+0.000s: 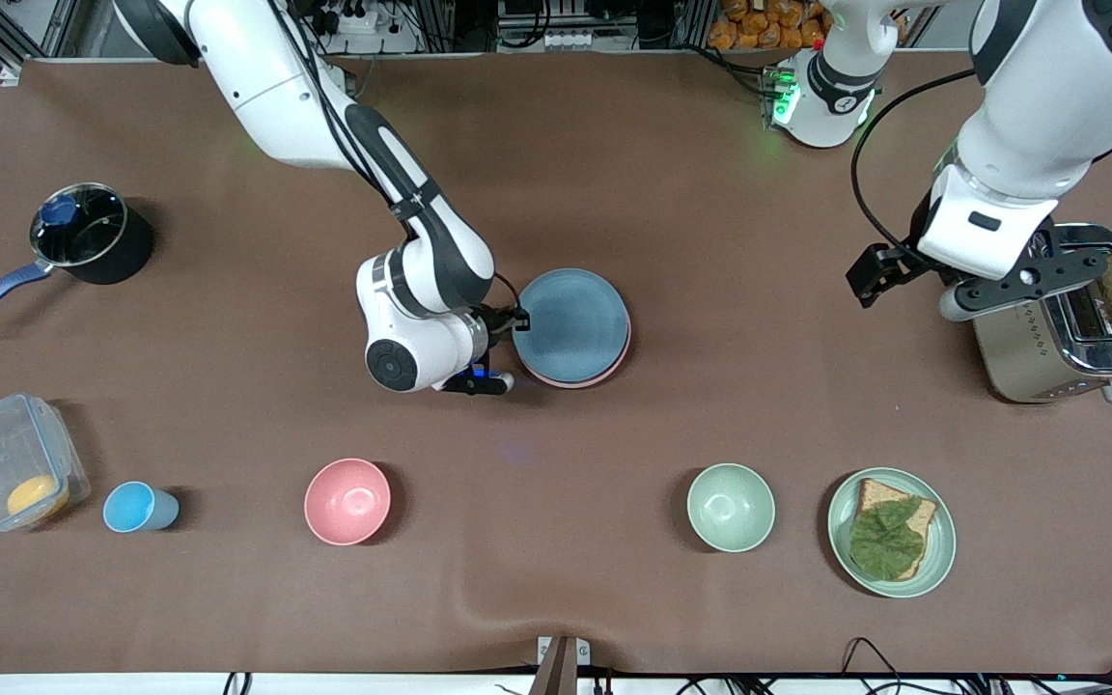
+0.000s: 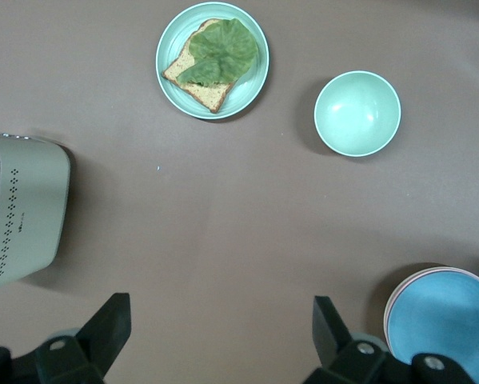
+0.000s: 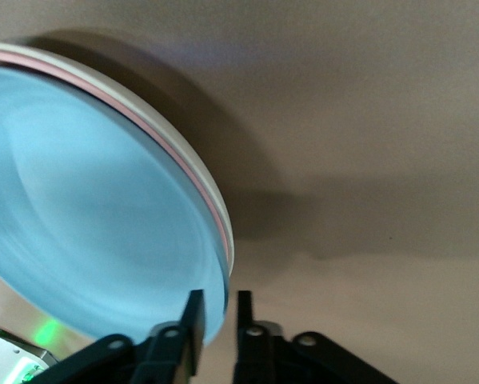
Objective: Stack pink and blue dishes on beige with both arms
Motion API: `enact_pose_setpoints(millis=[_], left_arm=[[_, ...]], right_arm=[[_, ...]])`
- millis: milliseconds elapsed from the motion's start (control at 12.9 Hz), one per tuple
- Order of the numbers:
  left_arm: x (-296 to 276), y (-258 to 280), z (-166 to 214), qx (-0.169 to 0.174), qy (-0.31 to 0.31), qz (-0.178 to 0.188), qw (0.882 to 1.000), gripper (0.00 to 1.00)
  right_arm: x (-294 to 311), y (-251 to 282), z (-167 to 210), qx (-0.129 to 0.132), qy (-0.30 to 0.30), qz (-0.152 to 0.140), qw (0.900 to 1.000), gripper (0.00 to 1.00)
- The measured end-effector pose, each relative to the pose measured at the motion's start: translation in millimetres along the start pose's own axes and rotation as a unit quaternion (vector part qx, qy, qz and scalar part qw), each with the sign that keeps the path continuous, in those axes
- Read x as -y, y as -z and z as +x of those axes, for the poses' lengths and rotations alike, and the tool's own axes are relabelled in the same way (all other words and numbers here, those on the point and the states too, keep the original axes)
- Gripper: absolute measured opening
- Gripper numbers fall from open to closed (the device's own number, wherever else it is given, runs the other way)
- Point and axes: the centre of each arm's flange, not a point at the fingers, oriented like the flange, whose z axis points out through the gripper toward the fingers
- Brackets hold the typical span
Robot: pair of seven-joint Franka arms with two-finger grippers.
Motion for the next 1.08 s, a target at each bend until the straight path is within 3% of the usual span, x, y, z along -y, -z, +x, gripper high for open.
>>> enact_pose_setpoints(millis=[310,465,697,929,1084], left_arm=[[14,10,1,0.009,-0.006,0.007,1.000,1.00],[28,10,8,0.011,-0.018,0.010,1.000,1.00],[46,13,14,0.013,-0.029,0.006,0.999,1.00],[59,20,14,0.017,-0.029,-0.005,0.999,1.00],[64,22,13,0.024,-0.030,-0.008,0.999,1.00]], right_arm=[[-1,31,10,-0.023,-0.001,0.013,1.000,0.75],[-25,59,22,-0.018,-0.017,0.024,0.999,0.98],[-82,124,35,0.002,-0.043,0.027,0.999,1.00],[-162,198,37,0.015,-0.061,-0.008,0.998,1.00],[-213,233,35,0.009,-0.040,-0.032,0.999,1.00]])
